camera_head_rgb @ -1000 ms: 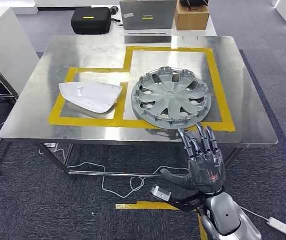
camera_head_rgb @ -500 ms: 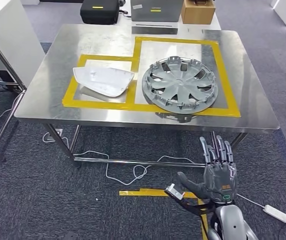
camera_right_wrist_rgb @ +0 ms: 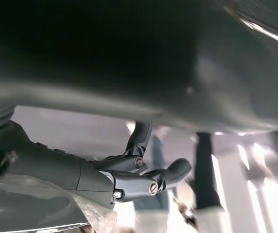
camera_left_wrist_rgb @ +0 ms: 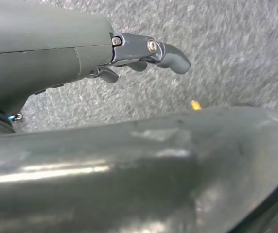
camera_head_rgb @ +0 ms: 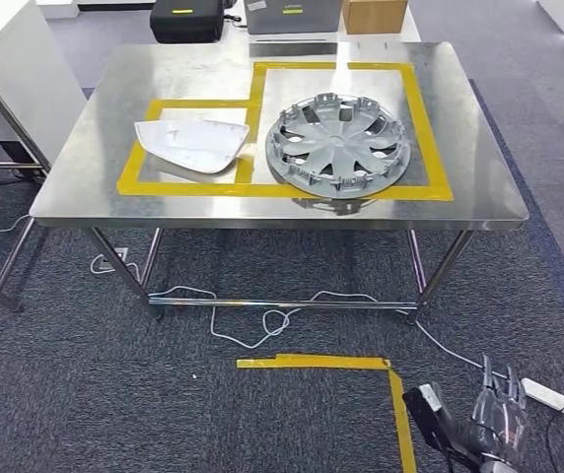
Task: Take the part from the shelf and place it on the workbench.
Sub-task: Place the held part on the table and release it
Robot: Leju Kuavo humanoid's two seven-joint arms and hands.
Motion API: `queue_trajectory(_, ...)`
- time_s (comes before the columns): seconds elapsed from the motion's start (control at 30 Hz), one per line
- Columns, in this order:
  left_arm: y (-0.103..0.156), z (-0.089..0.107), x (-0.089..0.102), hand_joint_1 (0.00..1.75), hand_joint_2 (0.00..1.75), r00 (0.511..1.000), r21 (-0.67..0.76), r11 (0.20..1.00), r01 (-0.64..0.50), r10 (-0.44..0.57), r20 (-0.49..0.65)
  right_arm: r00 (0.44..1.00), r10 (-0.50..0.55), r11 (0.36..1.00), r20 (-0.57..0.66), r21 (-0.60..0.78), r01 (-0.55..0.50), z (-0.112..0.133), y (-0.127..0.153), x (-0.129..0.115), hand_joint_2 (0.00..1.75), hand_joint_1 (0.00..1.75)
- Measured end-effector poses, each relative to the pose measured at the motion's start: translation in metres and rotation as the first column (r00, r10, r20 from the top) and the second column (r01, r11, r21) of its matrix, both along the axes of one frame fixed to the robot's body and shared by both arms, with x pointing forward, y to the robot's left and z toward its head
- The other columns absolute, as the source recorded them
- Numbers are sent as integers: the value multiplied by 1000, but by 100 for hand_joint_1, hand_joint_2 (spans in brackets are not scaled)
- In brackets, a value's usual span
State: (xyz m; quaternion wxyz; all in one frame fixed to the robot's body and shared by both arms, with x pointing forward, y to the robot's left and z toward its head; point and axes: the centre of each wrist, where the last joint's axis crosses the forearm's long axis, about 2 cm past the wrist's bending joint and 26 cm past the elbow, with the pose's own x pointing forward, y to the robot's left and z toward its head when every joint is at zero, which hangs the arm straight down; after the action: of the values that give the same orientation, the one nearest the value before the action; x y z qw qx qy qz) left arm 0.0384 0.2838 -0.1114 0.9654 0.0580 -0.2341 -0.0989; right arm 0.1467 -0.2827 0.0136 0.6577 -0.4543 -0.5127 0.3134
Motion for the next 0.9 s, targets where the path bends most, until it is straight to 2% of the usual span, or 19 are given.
queue_trajectory(0.3,-1,0,3,0,0,1000,0,1000,-7,7,13,950,-144,970,-276,153,191,-50,-9,-28,0,0)
queue_trajectory(0.6,-5,1,5,0,0,1000,-3,1000,-2,2,16,844,-230,913,-484,192,359,-88,-13,-54,0,0)
queue_trajectory(0.9,-22,2,5,0,0,999,13,999,-47,47,8,729,-289,847,-621,189,497,-108,-11,-78,0,0)
